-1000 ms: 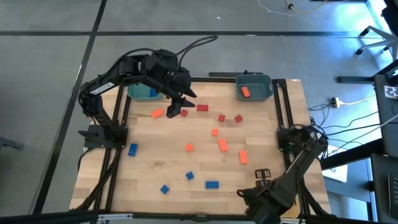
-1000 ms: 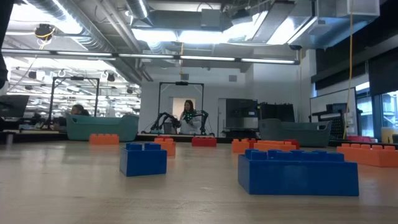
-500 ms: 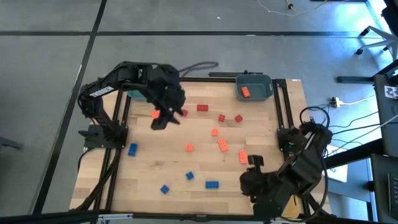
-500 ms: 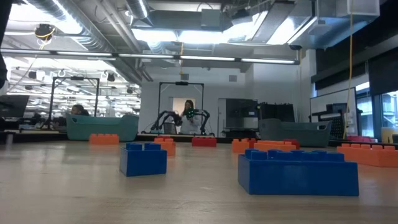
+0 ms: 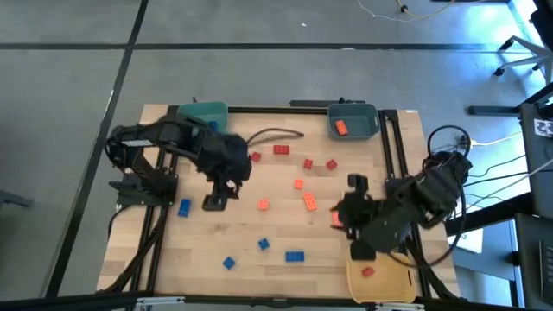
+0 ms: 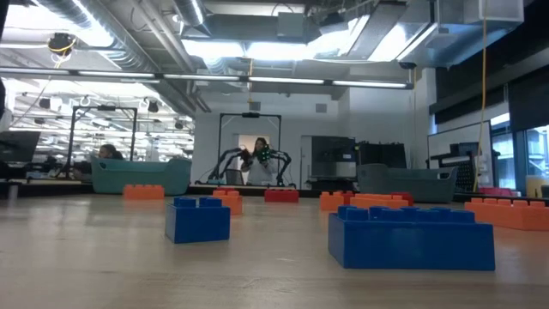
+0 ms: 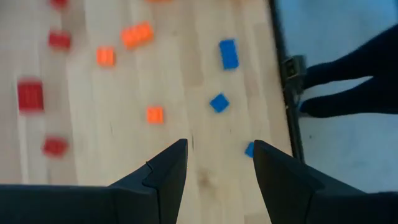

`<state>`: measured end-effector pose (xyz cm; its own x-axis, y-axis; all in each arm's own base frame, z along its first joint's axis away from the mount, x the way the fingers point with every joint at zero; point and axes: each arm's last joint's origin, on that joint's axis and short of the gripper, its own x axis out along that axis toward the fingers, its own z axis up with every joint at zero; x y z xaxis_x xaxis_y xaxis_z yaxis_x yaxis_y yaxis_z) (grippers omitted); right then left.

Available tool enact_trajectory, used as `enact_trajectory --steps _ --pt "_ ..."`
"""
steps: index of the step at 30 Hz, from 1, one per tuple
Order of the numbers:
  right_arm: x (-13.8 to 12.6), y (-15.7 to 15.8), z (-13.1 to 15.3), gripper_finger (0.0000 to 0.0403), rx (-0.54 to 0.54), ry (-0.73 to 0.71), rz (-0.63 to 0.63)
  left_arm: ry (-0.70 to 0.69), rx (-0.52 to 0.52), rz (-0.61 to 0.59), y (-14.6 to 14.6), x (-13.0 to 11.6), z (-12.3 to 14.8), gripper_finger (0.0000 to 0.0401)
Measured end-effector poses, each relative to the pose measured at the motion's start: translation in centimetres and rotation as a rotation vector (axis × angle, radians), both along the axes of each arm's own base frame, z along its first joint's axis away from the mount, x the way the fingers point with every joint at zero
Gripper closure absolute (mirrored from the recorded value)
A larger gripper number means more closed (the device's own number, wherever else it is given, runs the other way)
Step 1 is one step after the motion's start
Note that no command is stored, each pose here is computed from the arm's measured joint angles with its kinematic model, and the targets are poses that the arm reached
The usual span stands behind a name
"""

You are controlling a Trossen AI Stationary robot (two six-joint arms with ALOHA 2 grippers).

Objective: Sort & place blocks by color
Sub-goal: Put the blue game piece into the green bin

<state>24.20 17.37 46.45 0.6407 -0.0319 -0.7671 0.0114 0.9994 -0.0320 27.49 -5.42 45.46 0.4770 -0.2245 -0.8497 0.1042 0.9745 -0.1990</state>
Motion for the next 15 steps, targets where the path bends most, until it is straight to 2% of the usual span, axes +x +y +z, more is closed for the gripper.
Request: enact_trajectory --steps 3,6,12,15 --pt "-0.4 -1.4 0.9 0.0226 -0.001 -0.028 -0.015 0.091 -0.027 0.060 -1.7 0.2 -1.6 0.0225" --pt "-1.1 -2.6 1.7 0.0226 0.006 -0.060 -0.037 0.175 -0.007 0.140 -3.6 0.2 -3.5 0.0225" --pt "-3.2 -5.2 3.6 0.0226 0.018 -0.125 -0.044 0.289 0.032 0.399 -6.7 -0.2 -7.3 0.0225" --pt "-4.0 -6.1 4.3 0.0226 0.029 -0.150 -0.059 0.314 0.006 0.508 -8.9 -1.0 -8.7 0.0225"
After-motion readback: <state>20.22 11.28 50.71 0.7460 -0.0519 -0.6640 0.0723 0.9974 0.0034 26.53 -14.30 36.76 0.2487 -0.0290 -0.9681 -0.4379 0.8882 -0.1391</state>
